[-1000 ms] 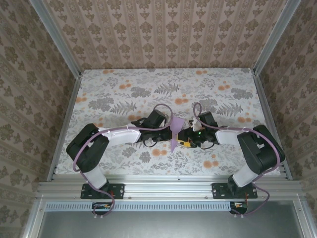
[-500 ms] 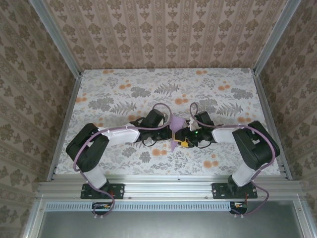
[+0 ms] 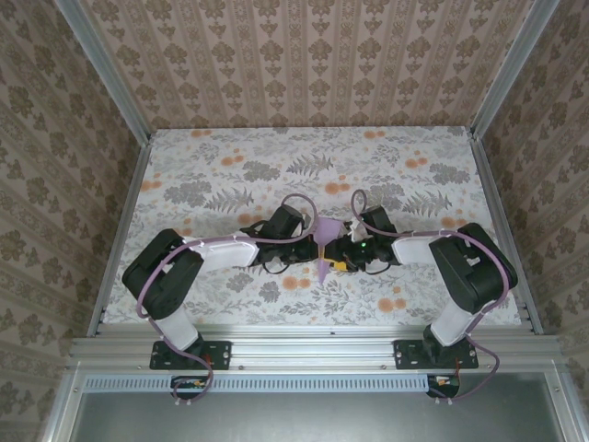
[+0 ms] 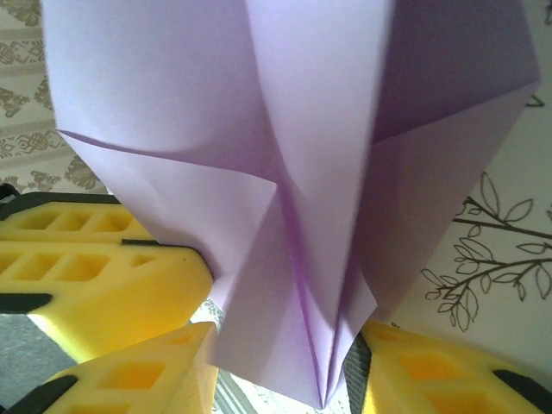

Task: Fold a paper plane with a square sheet of paper (pick it up from the middle)
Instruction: Turn over a paper plane at the center of the table.

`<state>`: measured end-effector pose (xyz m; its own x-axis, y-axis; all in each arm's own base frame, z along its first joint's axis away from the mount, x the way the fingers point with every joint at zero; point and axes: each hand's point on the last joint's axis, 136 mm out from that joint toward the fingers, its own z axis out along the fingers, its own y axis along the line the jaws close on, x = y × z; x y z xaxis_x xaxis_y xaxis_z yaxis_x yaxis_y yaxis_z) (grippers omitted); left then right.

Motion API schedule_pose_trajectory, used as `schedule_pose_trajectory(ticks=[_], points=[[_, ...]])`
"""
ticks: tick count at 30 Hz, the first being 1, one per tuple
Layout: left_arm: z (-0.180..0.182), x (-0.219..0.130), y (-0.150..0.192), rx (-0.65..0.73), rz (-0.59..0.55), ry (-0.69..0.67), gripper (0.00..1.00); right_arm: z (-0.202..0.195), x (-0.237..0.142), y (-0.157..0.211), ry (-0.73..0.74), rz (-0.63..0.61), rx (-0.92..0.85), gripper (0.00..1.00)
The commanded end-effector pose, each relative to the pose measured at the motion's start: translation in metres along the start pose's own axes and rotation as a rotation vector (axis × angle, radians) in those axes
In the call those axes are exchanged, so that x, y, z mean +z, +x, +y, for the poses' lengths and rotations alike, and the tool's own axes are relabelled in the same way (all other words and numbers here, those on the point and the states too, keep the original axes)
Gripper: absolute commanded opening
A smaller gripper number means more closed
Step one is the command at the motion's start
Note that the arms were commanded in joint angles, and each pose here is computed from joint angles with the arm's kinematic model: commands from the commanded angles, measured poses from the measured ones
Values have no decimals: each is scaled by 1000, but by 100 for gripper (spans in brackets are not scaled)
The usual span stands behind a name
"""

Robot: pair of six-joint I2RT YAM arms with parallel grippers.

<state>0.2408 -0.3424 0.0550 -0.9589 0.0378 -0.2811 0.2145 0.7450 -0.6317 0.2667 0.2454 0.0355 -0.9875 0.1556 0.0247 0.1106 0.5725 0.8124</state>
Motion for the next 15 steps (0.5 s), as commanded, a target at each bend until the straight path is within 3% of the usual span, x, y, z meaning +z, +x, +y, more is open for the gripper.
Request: schedule_pose_trajectory(ticks=[1, 15], points=[[0, 0, 0, -25, -2, 23, 7, 4, 6, -3, -5, 11, -19, 42], [5, 0, 2, -41, -6, 20, 8, -7, 12, -3, 104, 25, -59, 23]])
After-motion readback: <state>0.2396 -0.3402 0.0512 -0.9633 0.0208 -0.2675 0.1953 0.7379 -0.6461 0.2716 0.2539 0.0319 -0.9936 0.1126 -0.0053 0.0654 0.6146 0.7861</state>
